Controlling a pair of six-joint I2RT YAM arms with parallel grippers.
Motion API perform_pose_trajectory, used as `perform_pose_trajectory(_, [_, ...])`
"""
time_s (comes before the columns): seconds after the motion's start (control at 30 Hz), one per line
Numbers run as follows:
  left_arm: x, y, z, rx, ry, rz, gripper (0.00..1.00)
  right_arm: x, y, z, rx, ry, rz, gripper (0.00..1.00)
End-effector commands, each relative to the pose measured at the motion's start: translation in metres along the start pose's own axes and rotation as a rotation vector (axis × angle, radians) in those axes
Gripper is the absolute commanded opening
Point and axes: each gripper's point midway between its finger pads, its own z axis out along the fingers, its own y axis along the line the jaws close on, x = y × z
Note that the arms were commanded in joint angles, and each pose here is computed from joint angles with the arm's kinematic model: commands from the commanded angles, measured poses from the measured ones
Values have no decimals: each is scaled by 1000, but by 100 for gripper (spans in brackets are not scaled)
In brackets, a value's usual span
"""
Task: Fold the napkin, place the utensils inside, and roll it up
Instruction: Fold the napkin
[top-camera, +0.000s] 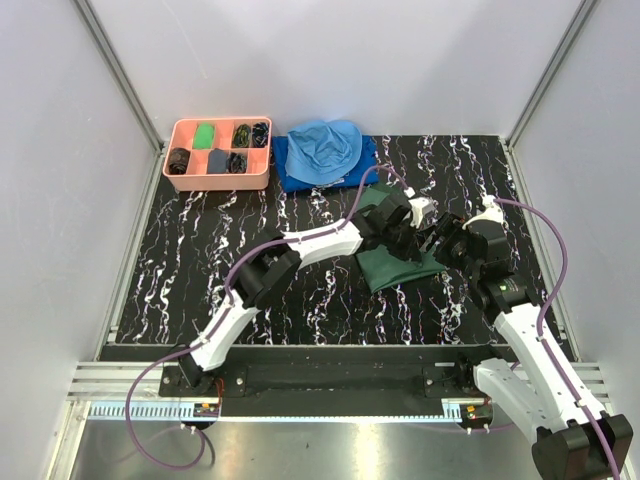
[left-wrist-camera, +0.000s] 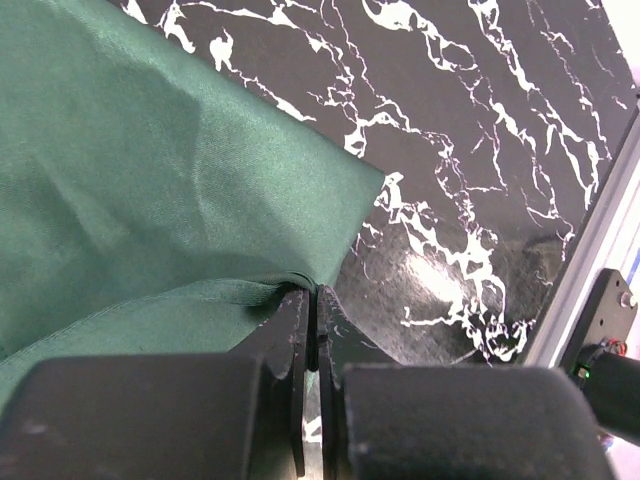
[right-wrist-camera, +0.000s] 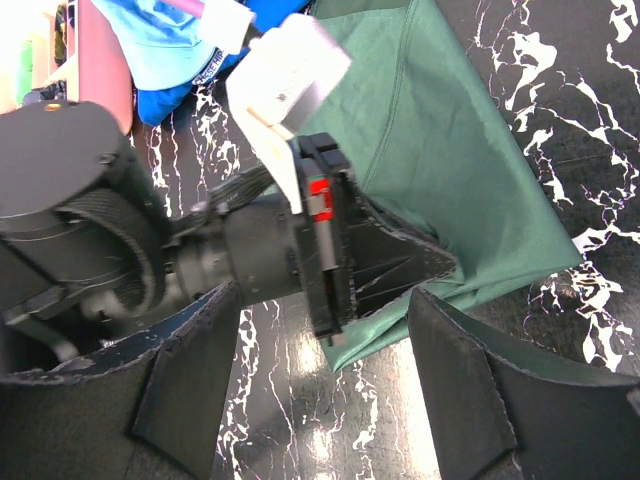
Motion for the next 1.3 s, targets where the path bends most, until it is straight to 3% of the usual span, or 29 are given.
perform_pose_trajectory(0.0, [-24,-20,9,67,-73,23,0,-9,5,-2,-12,-26,3,77])
perform_pose_trajectory(0.47, [-36,-23,19,88,-130,6,2,-7,-49,18,227,-19,26,78])
perform_pose_trajectory(0.53, [-38,-22,18,88,-137,-1,8,-9,-48,18,223,-18,36,78])
perform_pose_trajectory(0.6, [-41,-25,18,96,-146,-7,37,-12,-52,15,233,-30,48,79])
perform_pose_trajectory(0.7, [-48,-30,13,107,-170,-4,64,-24,-57,10,248,-60,63,79])
perform_pose_trajectory(0.8, [-57,-38,4,128,-198,12,76,-40,-64,4,273,-94,69,81])
perform_pose_trajectory(1.07, [-83,-72,-44,197,-296,71,87,-67,-91,13,310,-102,105,83])
perform_pose_trajectory(1.23, [-96,-63,-99,162,-392,34,91,-52,-96,58,206,35,92,83])
perform_pose_trajectory(1.27, [-80,-50,-100,142,-371,-9,91,-51,-88,66,142,61,79,83])
